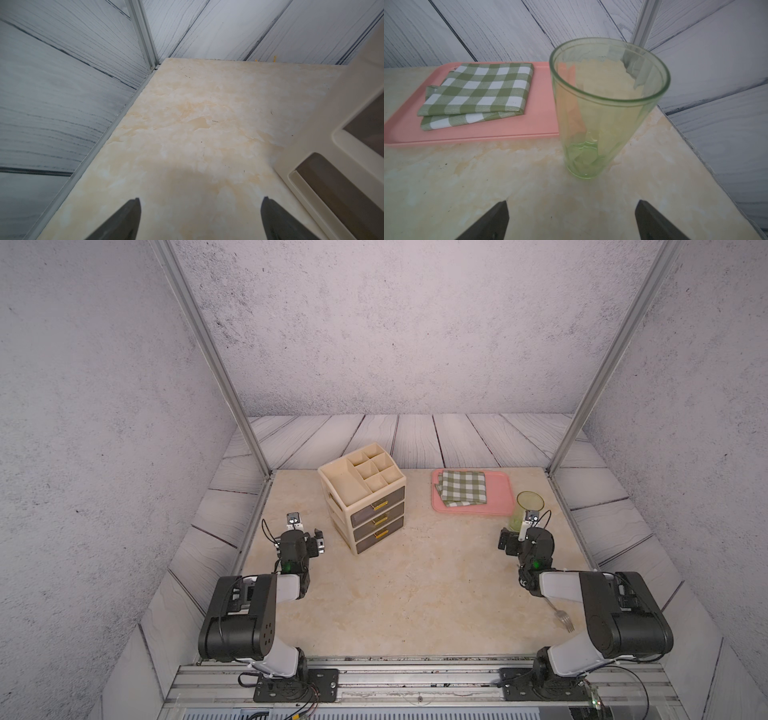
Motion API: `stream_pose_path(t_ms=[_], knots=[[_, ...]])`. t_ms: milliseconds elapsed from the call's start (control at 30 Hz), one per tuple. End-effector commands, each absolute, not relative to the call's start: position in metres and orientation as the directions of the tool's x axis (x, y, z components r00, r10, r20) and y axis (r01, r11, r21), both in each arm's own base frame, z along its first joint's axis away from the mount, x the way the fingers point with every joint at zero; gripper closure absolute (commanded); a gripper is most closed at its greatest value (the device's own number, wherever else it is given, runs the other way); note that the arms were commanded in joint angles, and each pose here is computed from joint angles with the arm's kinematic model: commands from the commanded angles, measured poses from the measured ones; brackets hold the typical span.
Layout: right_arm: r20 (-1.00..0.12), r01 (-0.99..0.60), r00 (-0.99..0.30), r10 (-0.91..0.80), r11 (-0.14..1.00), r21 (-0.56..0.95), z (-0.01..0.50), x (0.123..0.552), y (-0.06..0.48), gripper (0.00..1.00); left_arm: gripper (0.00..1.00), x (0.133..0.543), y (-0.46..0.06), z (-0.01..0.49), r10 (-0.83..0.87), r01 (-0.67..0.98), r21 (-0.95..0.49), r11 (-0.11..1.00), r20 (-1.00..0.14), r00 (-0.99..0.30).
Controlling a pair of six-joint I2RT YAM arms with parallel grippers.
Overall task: Sort the rolls of trash bags by color and place them into the drawer
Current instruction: Reset both arms
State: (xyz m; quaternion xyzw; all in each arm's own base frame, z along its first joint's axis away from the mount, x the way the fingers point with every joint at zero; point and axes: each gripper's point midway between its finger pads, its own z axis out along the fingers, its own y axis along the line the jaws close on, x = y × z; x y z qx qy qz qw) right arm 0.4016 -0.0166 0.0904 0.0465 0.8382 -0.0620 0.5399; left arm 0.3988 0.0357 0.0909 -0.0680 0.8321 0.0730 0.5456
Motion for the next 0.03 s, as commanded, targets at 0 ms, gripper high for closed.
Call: stream_pose_path(t_ms=[0], knots=[[-0.909, 0.118, -0.418, -0.002, 0.991, -0.056, 0.0880, 0.4022, -0.0129, 0.01, 0.04, 0.4023, 0.0349, 0.0975, -0.022, -0.193, 0.057, 0.979, -0.923, -0.383]])
